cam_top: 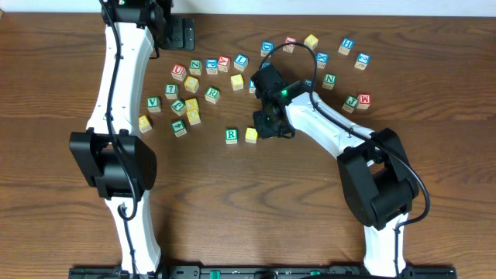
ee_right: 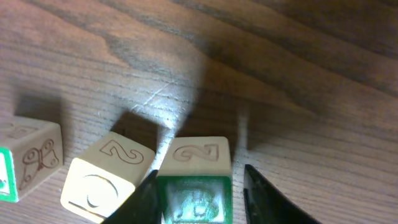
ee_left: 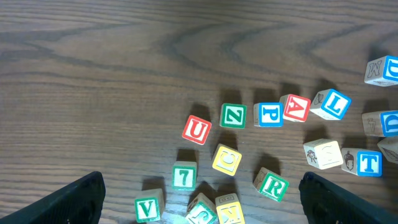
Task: Spell out ROBOT
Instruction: 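Lift the B block with the right gripper and carry it toward R and O, then lower the B block right of the O block and open the right gripper, then raise the right gripper and move it back to the right side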
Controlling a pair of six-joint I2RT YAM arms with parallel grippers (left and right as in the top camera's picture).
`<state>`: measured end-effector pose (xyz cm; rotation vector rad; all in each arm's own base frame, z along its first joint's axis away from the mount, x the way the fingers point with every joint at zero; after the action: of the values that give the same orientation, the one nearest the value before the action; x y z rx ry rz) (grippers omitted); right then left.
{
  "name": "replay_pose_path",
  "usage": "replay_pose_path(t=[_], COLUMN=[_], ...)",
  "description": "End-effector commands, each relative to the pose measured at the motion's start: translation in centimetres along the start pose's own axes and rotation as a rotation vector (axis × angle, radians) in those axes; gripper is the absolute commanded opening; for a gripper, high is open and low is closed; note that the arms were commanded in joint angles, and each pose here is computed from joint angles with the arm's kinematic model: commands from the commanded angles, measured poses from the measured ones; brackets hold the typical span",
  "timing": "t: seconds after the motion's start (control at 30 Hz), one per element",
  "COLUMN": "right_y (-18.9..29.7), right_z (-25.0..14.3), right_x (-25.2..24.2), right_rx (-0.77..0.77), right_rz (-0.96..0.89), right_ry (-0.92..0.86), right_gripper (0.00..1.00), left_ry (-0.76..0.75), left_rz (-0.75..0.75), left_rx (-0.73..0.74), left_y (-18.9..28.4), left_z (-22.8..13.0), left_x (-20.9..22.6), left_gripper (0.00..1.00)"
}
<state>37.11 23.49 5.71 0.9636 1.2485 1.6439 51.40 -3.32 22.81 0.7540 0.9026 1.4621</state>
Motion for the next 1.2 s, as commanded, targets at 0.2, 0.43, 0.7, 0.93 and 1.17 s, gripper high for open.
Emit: replay_pose_path(t=[0.2, 0.43, 0.7, 0.93, 1.17], right_y=[1.0, 3.4, 9.5, 11.5, 11.2], right_z=[0.1, 2.1, 5.8, 7.7, 8.4], right_x=[-0.2, -0.8, -0.9, 0.3, 0.9], right_rx=[-0.017, -0.065, -0.147, -0.226, -0.263], right_rz=[-0.013, -0.010, 0.051, 0.113, 0.120], right_ry=[0.000, -0.022, -0.060, -0.082, -0.080], right_gripper=[0.38, 0.35, 0.37, 0.38, 0.40], left_ry=[0.007, 0.007, 0.007, 0.007, 0.007], left_rz=[0.006, 0.006, 0.006, 0.006, 0.006], left_rx=[-0.038, -0.038, -0.038, -0.038, -0.038], left_y=[1.6, 1.6, 1.6, 1.6, 1.6], left_z=[0.7, 0.7, 0.7, 0.7, 0.7], left_x=[0.1, 0.1, 0.1, 0.1, 0.1], left_gripper=[0.99, 0.98, 0.98, 0.98, 0.98])
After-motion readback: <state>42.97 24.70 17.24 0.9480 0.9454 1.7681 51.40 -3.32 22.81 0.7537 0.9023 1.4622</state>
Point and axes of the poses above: each gripper's point midway between its finger pads, its own y axis back along the fingers, its own x axis along the line the jaws close on, z = x × y, the point moved 4 cm from there along y, back along the fingers, and after that the axes turned 6 degrees about y, right-handed, at the moved point
